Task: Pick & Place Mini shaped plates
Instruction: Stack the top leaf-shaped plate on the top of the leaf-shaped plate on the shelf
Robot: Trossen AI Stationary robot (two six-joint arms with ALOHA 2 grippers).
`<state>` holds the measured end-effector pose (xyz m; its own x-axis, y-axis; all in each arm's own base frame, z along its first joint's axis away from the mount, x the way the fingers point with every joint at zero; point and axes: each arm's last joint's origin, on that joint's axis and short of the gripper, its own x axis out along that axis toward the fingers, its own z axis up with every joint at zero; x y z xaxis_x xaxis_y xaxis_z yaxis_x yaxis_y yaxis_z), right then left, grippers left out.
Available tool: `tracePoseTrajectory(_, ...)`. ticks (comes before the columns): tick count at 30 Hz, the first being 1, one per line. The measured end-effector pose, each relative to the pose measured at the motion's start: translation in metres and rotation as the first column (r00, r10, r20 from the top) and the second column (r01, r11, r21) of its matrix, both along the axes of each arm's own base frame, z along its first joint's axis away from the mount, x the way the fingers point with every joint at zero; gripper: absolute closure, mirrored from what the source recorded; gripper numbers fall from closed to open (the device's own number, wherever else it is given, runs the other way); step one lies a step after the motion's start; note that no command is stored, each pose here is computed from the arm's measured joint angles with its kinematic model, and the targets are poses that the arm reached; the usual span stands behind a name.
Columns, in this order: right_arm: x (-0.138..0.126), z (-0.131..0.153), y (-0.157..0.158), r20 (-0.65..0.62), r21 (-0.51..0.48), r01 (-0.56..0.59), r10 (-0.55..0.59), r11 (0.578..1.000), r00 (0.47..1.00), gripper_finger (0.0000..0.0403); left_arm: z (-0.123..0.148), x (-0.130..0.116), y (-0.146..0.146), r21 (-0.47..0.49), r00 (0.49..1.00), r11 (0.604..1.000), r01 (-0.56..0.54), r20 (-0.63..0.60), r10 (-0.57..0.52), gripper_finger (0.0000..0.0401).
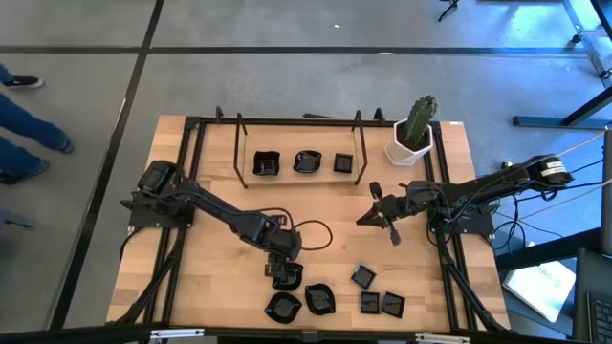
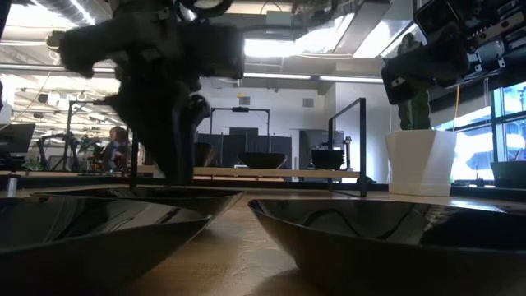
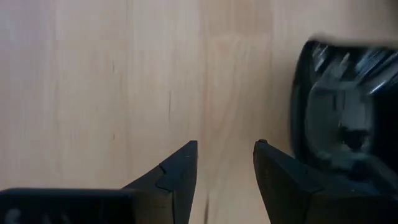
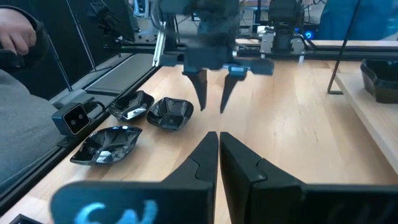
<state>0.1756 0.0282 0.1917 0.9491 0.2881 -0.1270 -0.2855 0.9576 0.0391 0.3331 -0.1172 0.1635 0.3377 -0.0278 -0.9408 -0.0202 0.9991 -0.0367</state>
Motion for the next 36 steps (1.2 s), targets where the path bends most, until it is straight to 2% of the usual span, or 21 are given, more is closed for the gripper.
tracePoseTrajectory(6,0.001,-0.002,0.0,-0.015,0.002,0.001,-0.001,1.0,1.0,0.0385,0.0,0.004,-0.005,-0.047,0.999,0.999,0.001,0.035,0.0,0.025)
tracePoseTrajectory(18,0.001,-0.004,0.0,-0.03,0.0,0.001,-0.001,1.0,1.0,0.0385,-0.005,0.006,-0.008,-0.043,0.999,0.999,0.012,0.042,-0.01,0.025)
tracePoseTrajectory(22,0.001,-0.004,0.0,-0.03,0.0,0.001,-0.001,1.0,1.0,0.0385,-0.004,0.005,-0.009,-0.074,0.999,0.997,0.03,0.035,-0.028,0.025)
tracePoseTrajectory(33,0.001,-0.004,0.0,-0.035,-0.002,0.001,-0.001,1.0,0.999,0.0385,0.014,0.009,-0.025,-0.109,0.995,0.989,0.097,0.047,-0.092,0.025)
tracePoseTrajectory(36,0.001,-0.005,0.0,-0.041,-0.006,0.001,-0.001,1.0,0.999,0.0385,0.012,0.006,-0.029,-0.054,0.993,0.992,0.117,0.037,-0.116,0.025)
